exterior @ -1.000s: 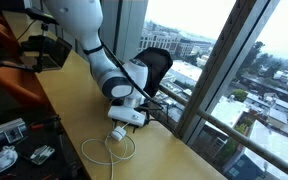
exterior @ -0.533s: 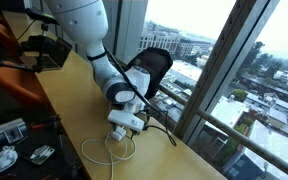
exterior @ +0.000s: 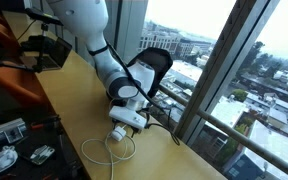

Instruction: Put the white charger in the black bag and then lay the bag on the table

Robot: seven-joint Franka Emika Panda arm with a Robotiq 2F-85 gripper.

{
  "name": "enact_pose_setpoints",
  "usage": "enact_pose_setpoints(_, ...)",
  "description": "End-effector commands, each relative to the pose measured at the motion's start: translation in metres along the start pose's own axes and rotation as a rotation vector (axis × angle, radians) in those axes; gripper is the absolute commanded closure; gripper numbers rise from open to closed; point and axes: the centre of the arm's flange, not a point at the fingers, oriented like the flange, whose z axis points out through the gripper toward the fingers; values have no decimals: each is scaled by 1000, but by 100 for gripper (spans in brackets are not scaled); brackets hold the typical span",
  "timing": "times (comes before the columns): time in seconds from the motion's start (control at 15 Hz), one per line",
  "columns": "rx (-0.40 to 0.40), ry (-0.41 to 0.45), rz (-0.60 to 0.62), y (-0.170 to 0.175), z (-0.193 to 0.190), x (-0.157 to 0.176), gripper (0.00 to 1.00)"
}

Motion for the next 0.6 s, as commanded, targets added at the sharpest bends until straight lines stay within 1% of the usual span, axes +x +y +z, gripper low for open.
enact_pose_setpoints(0.0, 35, -7, -7, -17, -3, 3, 0)
enact_pose_setpoints(0.33, 64, -24, -28, -34, 20, 10, 0)
enact_pose_setpoints(0.53, 71, -30, -25, -26, 30, 2, 0)
